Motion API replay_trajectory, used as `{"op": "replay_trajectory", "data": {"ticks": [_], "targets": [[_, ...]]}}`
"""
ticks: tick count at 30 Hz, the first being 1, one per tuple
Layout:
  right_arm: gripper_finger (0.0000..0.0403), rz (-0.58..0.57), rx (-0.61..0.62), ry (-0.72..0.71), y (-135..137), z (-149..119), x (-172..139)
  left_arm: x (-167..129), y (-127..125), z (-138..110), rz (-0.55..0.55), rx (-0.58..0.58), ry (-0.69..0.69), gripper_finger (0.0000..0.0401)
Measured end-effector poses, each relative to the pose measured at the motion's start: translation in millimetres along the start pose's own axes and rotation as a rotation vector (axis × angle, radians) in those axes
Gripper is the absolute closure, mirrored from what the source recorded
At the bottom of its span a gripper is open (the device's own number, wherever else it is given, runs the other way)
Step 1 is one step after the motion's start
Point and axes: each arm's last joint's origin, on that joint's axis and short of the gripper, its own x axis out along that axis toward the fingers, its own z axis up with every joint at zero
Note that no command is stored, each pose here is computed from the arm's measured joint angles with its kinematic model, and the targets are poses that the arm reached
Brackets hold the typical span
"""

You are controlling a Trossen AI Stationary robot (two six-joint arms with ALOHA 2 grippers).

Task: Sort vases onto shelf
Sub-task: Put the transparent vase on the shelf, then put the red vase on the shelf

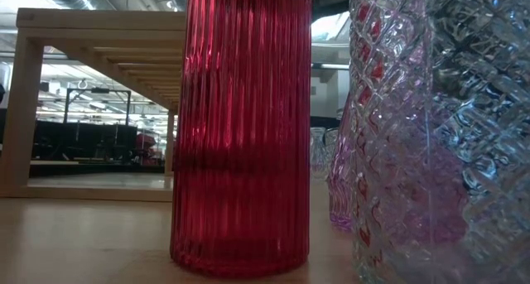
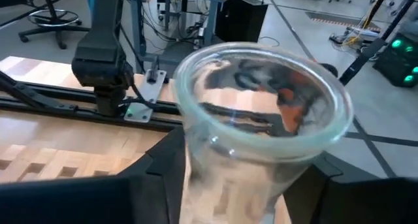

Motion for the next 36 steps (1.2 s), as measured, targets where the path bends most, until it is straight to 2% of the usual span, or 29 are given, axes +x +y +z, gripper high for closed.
{"op": "replay_trajectory", "data": {"ticks": [8,21,31,36], "targets": [[0.0176,-0.012,-0.002,-0.034,-1.2,4.1,-0.7,-0.1,-0.1,0.1,0.000,0.000,0.000,0.0126],[0.0178,-0.028,0.003,-0.170,-3.8,26.2,-10.6,0.1,0.1,-0.2,0.001,0.001,0.001,0.0126],[0.0178,-0.085,-0.037,-0.264,-13.2,56.6,-40.4,0.0,0.3,-0.4,0.003,0.003,0.004,0.0126],[0.0178,-0.122,-0.112,-0.275,-19.0,84.6,-79.9,0.1,0.4,-0.6,0.004,0.004,0.006,0.0126]]}}
